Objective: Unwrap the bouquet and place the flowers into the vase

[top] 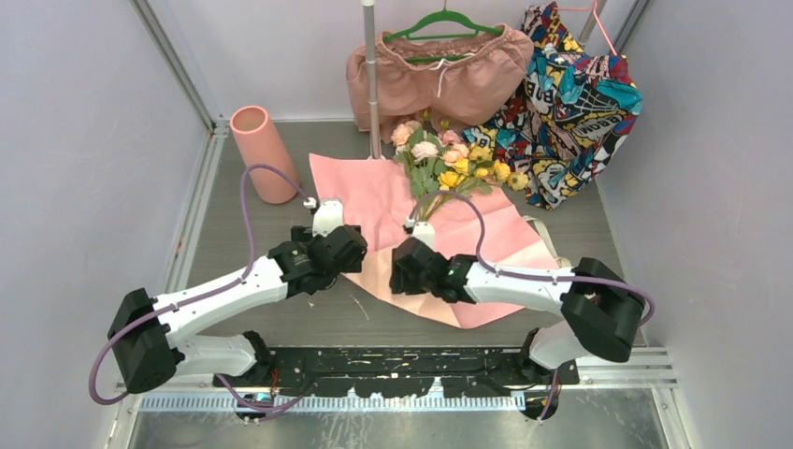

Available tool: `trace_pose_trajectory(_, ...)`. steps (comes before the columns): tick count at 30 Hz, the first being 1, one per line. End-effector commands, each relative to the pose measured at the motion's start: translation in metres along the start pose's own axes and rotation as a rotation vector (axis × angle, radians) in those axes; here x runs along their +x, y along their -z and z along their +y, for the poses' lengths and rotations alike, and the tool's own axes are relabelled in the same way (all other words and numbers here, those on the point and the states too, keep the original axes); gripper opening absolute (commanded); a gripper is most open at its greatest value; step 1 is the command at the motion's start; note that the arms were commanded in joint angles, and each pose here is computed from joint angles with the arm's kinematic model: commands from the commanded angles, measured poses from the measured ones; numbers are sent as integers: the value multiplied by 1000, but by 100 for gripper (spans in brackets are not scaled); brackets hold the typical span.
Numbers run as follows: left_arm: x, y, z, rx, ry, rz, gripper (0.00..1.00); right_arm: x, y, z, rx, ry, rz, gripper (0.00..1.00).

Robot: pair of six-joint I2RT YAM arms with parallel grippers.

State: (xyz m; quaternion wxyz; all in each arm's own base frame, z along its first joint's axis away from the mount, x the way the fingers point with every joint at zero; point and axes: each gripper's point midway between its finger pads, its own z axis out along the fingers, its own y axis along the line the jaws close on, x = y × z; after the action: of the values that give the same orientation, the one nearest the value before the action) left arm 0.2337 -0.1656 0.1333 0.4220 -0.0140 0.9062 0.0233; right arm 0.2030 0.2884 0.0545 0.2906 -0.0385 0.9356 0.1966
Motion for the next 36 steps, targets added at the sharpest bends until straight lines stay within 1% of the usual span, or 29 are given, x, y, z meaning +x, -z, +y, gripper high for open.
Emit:
trace_pose_trajectory(1, -22, 4, -15, 47, 51, -55, 100, -9, 31, 42, -68, 11, -96, 52)
trace_pose_trajectory(4, -24, 4, -17, 49, 48, -60, 100, -1, 42, 49, -64, 34, -113, 51)
trace_pose_trajectory(8, -24, 0, -23, 58, 37, -59, 100, -10, 55, 42, -42, 20, -167, 51)
trace_pose_trajectory(11, -28, -2, -39, 109, 31, -59, 100, -30, 67, 20, 29, 13, -252, 53)
trace_pose_trajectory(15, -48, -4, -62, 213, 47, -78, 100, -62, 70, -17, 54, -81, -254, 58)
trace_pose_trajectory(17, -60, -15, -68, 247, 75, -72, 100, -78, 70, -39, 68, -133, -268, 59)
trace_pose_trajectory(18, -65, -24, -70, 259, 87, -52, 100, -90, 69, -56, 104, -165, -280, 58)
trace_pose_trajectory(21, -68, -54, -76, 260, 77, 5, 100, -102, 67, -90, 209, -176, -264, 55)
trace_pose_trajectory(24, -56, -81, -80, 231, 40, 76, 100, -102, 58, -100, 258, -142, -222, 54)
trace_pose_trajectory(27, -36, -97, -89, 252, 60, 139, 100, -93, 40, -99, 247, -131, -182, 55)
trace_pose_trajectory(28, -29, -101, -92, 257, 65, 159, 100, -91, 34, -103, 265, -135, -180, 54)
trace_pose_trajectory(30, -19, -107, -94, 256, 74, 198, 100, -87, 24, -112, 301, -158, -162, 47)
trace_pose_trajectory(33, -3, -111, -98, 258, 72, 262, 100, -77, 11, -121, 332, -181, -116, 39)
trace_pose_trajectory(36, 9, -115, -98, 248, 71, 300, 100, -65, 2, -134, 391, -219, -81, 30)
